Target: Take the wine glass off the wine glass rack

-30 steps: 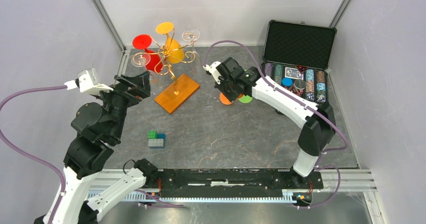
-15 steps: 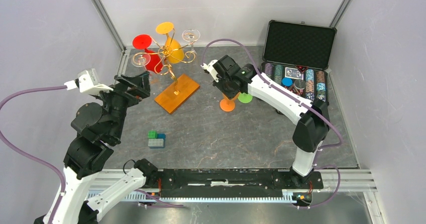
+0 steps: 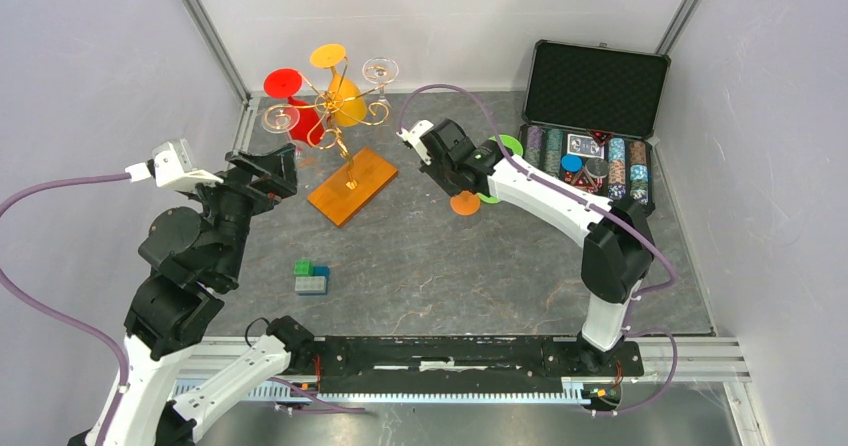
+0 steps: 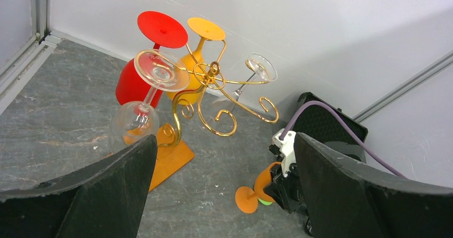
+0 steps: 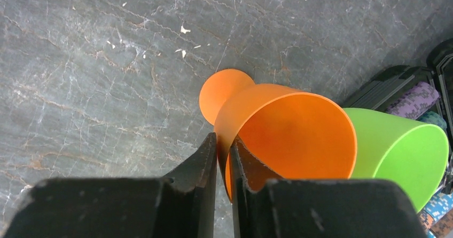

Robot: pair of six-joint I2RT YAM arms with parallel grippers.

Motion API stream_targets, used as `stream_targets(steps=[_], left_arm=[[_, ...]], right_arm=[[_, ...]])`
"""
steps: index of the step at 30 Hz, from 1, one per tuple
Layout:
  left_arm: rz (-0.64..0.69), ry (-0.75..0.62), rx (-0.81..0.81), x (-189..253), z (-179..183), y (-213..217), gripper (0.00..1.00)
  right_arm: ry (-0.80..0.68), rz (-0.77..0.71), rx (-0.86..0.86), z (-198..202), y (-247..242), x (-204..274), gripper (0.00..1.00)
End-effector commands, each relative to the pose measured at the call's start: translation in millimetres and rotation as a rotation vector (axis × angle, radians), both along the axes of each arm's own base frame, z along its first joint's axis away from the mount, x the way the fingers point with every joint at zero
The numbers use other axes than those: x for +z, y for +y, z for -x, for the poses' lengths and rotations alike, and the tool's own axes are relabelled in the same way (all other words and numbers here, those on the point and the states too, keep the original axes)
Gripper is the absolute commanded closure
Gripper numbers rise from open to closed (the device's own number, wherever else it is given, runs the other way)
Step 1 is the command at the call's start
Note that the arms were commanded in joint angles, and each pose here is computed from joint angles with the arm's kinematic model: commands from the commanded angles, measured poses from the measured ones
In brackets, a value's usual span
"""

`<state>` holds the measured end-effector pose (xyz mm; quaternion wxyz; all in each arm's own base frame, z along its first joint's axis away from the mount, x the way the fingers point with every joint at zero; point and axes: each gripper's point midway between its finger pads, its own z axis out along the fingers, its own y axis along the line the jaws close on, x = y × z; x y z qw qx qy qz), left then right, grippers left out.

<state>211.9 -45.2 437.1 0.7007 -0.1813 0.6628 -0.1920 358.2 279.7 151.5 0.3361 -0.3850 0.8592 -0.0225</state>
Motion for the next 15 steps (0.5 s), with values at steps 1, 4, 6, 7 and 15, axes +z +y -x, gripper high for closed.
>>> stream_targets(steps=[1,4,6,7,15], left_arm=[[-0.036,-0.005,0.031,2.4,1.1,7.5,0.0],[-0.036,-0.005,0.031,2.3,1.2,7.6,0.0],[-0.035,-0.005,0.033,2.3,1.4,8.1,0.0],[-0.036,-0.006,0.034,2.4,1.9,8.6,0.0],[-0.034,-0.015,0.044,5.9,5.6,13.1,0.0]], right_arm=[[-0.097,-0.065,0.002,-11.5,8.1,16.9,0.83],[-0.115,-0.086,0.005,-14.0,13.1,18.2,0.83],[-0.117,-0.096,0.005,-15.7,15.7,17.8,0.83],[-0.118,-0.098,0.004,-16.5,16.6,16.9,0.83],[-0.102,-0.157,0.026,-16.6,30.8,16.4,0.83]])
